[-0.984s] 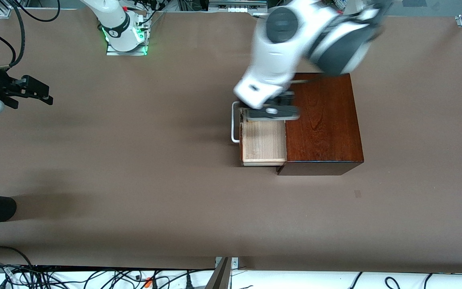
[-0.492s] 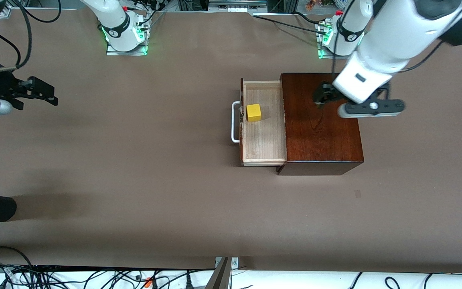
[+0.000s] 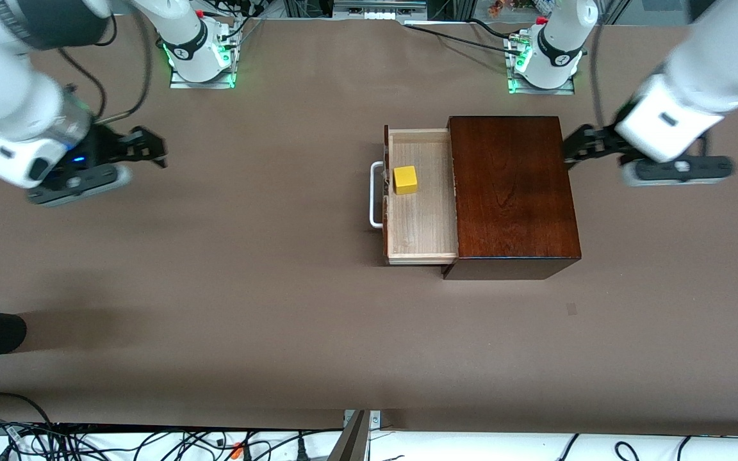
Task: Open drawer, take yellow block, close drawer
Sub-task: 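Move the right gripper over the open drawer to the yellow cube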
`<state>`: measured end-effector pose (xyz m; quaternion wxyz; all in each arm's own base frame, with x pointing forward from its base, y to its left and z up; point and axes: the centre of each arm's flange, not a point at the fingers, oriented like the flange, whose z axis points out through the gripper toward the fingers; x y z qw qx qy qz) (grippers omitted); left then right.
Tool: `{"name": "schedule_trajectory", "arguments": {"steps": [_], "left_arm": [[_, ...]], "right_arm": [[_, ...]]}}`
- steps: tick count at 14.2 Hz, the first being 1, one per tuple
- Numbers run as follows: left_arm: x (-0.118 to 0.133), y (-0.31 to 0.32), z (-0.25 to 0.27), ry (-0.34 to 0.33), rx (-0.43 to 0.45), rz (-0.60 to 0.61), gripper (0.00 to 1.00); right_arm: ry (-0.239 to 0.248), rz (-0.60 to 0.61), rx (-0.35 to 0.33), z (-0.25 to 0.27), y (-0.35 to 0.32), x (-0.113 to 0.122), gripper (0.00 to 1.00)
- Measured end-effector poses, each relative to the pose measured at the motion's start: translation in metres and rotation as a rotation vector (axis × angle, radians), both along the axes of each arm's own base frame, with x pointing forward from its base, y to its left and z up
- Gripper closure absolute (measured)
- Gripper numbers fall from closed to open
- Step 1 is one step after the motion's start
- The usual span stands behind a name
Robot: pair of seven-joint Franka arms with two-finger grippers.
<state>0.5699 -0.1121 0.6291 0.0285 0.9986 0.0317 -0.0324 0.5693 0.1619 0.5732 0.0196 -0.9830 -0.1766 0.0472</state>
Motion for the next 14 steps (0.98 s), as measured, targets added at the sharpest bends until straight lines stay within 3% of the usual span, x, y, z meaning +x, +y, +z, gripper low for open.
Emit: {"name": "schedule_trajectory", "arguments": {"steps": [3,6,9,14], "left_arm": [[-0.011,0.054,0.012,-0.007,-0.003,-0.031,0.00],[-0.019,0.069,0.008,0.002,-0.002,-0.060,0.00],[-0.019,0.070,0.004,0.001,-0.002,-0.064,0.00],[-0.018,0.067,0.004,-0.006,-0.002,-0.075,0.00]], "right_arm": [[0.000,0.115,0.010,0.001,0.060,-0.020,0.00],[-0.012,0.369,0.035,-0.006,0.144,-0.053,0.00],[-0.113,0.632,0.091,-0.026,0.227,-0.073,0.00],[-0.214,0.940,0.146,-0.081,0.316,-0.094,0.00]]}}
